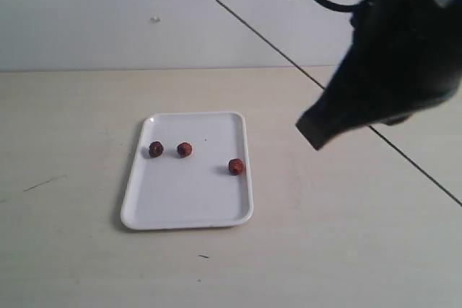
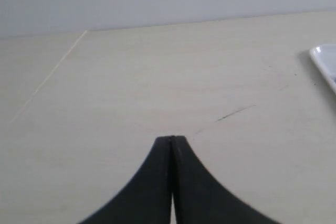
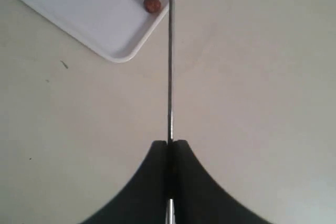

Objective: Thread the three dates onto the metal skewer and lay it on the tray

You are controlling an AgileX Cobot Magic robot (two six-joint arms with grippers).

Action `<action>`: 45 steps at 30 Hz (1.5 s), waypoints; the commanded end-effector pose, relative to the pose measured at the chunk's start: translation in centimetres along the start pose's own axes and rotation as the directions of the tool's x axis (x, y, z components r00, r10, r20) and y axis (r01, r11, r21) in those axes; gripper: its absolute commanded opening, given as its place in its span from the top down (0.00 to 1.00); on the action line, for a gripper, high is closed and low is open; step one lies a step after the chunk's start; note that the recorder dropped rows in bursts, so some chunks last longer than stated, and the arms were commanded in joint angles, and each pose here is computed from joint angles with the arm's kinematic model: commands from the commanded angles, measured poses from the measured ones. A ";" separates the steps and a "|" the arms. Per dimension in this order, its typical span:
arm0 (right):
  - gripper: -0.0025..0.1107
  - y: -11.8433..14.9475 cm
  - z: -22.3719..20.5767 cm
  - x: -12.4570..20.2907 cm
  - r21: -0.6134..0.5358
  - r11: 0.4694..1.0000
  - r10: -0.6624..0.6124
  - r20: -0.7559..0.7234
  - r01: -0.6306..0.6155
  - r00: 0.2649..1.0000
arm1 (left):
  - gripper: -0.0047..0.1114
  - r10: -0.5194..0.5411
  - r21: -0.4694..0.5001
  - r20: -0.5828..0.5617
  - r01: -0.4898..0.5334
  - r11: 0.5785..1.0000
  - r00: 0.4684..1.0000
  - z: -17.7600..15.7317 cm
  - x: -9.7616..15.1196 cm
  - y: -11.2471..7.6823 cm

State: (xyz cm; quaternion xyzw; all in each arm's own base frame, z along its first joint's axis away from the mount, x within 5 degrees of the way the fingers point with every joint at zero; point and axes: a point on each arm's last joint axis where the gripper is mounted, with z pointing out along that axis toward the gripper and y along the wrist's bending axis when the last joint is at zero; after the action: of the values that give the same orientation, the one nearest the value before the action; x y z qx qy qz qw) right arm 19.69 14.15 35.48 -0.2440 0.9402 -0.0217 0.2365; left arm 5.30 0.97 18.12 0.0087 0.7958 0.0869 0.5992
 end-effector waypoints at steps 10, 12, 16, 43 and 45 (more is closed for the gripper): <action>0.98 -0.9 0.2 9.4 -0.136 0.980 0.175 0.257 -0.144 0.951 | 0.96 -0.385 0.247 0.548 0.296 0.923 0.743 -1.9 -5.4 -0.2; 0.98 -0.9 0.6 10.0 -0.142 0.980 0.174 0.269 -0.140 0.947 | 0.96 -0.530 0.363 0.549 0.387 0.848 0.647 -2.3 -6.0 -0.2; 0.98 -0.9 1.0 10.3 -0.136 0.982 0.162 0.284 -0.128 0.945 | 0.96 -0.654 0.533 0.595 0.379 0.756 0.467 -3.7 -7.4 -0.2; 0.98 -1.0 0.6 8.9 -0.122 0.990 0.121 0.434 -0.075 0.893 | 0.96 0.075 0.297 -0.756 0.239 0.925 0.650 27.6 -21.4 -18.5; 0.98 -1.0 0.6 8.9 -0.122 0.989 0.125 0.428 -0.080 0.895 | 0.96 0.131 0.308 -0.808 0.222 0.925 0.575 29.0 -20.1 -19.5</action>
State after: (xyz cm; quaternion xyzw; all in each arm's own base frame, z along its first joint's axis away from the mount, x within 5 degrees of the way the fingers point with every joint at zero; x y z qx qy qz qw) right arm 13.54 9.27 31.33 -0.2097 0.8723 0.0952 0.4314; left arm 39.65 -16.25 27.84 0.0482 0.9754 -0.0925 0.1940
